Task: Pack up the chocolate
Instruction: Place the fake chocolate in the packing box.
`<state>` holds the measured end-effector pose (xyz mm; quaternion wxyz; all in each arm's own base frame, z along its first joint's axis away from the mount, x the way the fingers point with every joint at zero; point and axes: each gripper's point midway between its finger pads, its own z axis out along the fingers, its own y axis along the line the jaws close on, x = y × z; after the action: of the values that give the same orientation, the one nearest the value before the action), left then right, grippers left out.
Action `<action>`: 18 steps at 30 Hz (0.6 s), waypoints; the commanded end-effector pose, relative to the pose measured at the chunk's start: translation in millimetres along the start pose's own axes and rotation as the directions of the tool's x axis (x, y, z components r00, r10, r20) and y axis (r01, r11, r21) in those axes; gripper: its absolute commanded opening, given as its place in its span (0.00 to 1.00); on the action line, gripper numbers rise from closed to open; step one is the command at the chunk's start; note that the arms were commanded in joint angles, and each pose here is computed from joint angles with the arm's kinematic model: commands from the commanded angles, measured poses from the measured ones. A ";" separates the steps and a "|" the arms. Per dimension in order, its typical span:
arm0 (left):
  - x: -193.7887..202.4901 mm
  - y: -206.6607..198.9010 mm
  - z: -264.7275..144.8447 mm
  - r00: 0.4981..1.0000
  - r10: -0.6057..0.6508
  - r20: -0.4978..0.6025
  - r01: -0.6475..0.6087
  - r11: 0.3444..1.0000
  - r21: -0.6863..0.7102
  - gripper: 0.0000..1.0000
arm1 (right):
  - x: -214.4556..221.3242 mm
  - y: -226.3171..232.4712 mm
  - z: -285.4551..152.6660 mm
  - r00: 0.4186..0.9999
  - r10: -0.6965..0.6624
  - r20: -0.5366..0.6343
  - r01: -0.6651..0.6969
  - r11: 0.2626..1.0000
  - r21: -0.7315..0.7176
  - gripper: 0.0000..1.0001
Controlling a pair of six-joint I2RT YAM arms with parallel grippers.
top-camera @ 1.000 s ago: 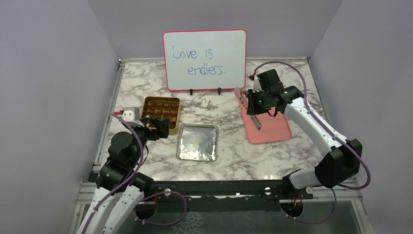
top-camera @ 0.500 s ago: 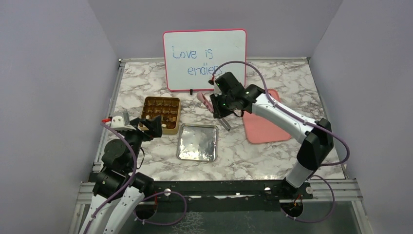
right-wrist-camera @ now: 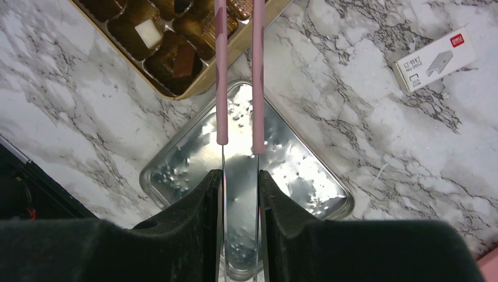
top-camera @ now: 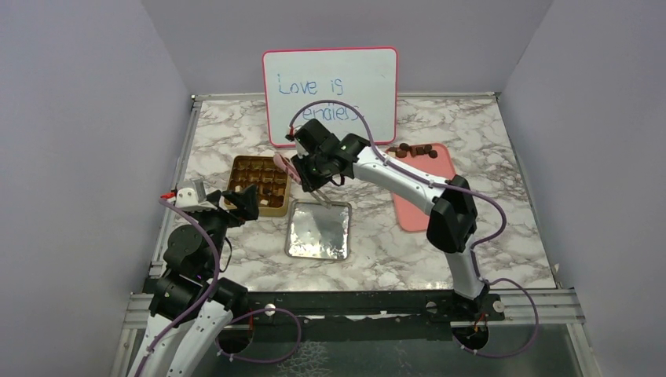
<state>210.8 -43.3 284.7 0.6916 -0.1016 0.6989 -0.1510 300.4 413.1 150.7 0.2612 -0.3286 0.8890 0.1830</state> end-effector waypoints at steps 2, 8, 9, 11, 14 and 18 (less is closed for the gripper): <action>-14.4 6.8 -4.3 0.999 -0.023 0.047 0.025 0.999 -0.042 0.99 | -0.7 6.4 15.1 0.999 -0.031 -0.040 0.032 0.999 0.018 0.30; -11.8 4.7 -3.1 0.999 -0.021 0.036 0.023 0.999 -0.032 0.99 | 11.4 8.7 28.5 0.995 -0.041 -0.091 0.043 0.999 0.024 0.32; -12.0 4.6 -3.3 0.999 -0.021 0.037 0.023 0.999 -0.031 0.99 | 12.5 6.8 29.2 0.995 -0.043 -0.093 0.047 0.998 0.038 0.33; -11.7 4.8 -3.5 0.999 -0.023 0.037 0.024 0.999 -0.031 0.99 | 12.7 3.6 28.6 0.995 -0.045 -0.090 0.050 0.997 0.058 0.34; -11.1 4.7 -2.9 0.999 -0.022 0.035 0.023 0.999 -0.032 0.99 | 10.0 2.7 23.0 0.996 -0.045 -0.080 0.050 0.997 0.065 0.37; -10.3 4.2 -2.5 0.999 -0.024 0.032 0.025 0.999 -0.030 0.99 | 6.4 2.5 14.6 0.997 -0.052 -0.062 0.056 0.996 0.066 0.37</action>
<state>210.9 -39.9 283.5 0.6908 -0.1110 0.6994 -0.1457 298.8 422.3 115.9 0.2275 -0.3443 0.8997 0.1420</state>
